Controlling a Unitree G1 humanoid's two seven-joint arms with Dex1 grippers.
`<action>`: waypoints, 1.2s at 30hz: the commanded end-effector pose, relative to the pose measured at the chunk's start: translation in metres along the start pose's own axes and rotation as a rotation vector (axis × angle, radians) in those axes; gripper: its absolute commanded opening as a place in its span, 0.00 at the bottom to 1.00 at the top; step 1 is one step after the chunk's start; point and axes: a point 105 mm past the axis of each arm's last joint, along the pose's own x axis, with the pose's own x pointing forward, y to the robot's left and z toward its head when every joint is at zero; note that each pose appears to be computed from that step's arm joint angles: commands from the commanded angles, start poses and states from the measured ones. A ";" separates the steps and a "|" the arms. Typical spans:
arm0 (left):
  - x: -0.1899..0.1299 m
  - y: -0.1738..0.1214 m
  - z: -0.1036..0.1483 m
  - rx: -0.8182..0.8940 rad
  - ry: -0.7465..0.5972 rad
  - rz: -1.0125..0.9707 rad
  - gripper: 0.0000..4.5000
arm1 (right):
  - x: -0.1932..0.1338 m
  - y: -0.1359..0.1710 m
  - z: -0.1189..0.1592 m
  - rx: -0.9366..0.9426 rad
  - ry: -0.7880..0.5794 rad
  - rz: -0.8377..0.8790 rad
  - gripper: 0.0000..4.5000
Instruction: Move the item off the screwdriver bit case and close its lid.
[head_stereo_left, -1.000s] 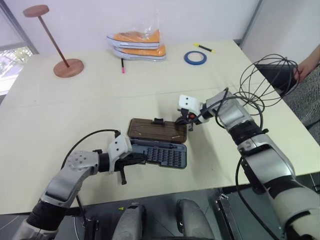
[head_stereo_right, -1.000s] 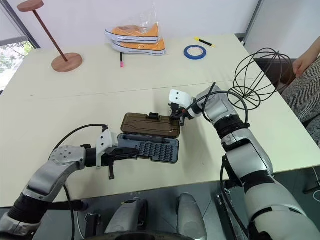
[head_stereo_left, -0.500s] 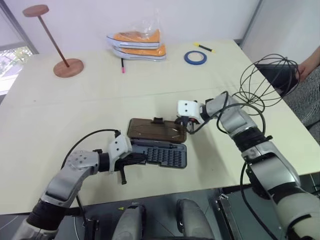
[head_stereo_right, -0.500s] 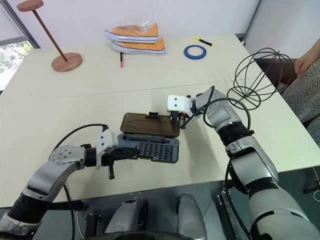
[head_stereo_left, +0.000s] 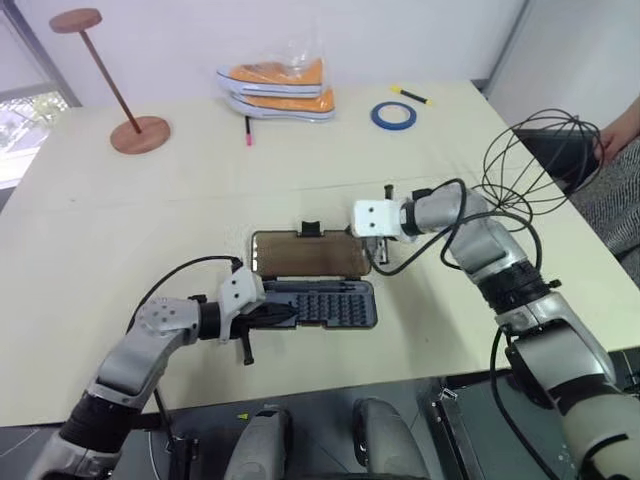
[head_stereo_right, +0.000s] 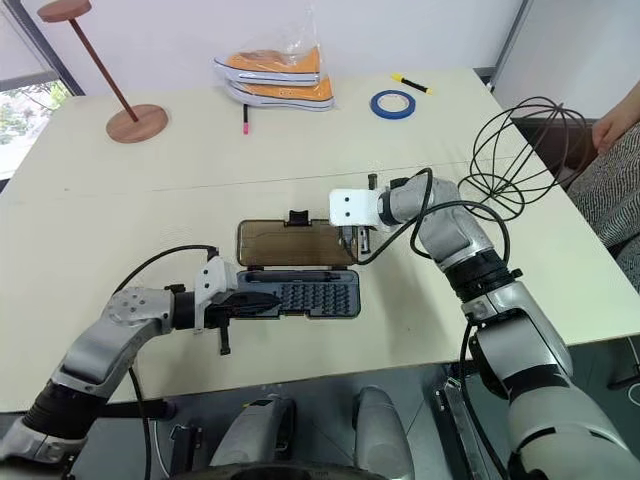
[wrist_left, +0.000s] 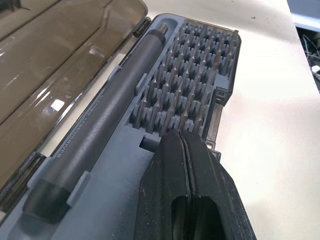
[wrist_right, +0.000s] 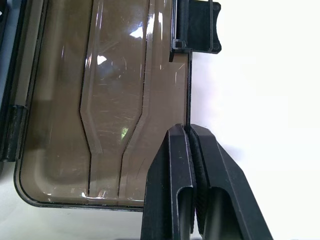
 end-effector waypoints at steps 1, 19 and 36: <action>-0.002 0.006 -0.003 0.001 0.002 0.030 0.00 | -0.013 -0.016 0.014 -0.086 -0.018 -0.121 0.00; -0.001 0.033 0.028 -0.070 -0.112 0.143 0.00 | -0.029 -0.003 0.046 -0.177 -0.087 -0.373 0.00; -0.043 0.088 0.164 -0.065 -0.485 0.254 0.00 | -0.025 0.005 0.044 -0.169 -0.080 -0.345 0.00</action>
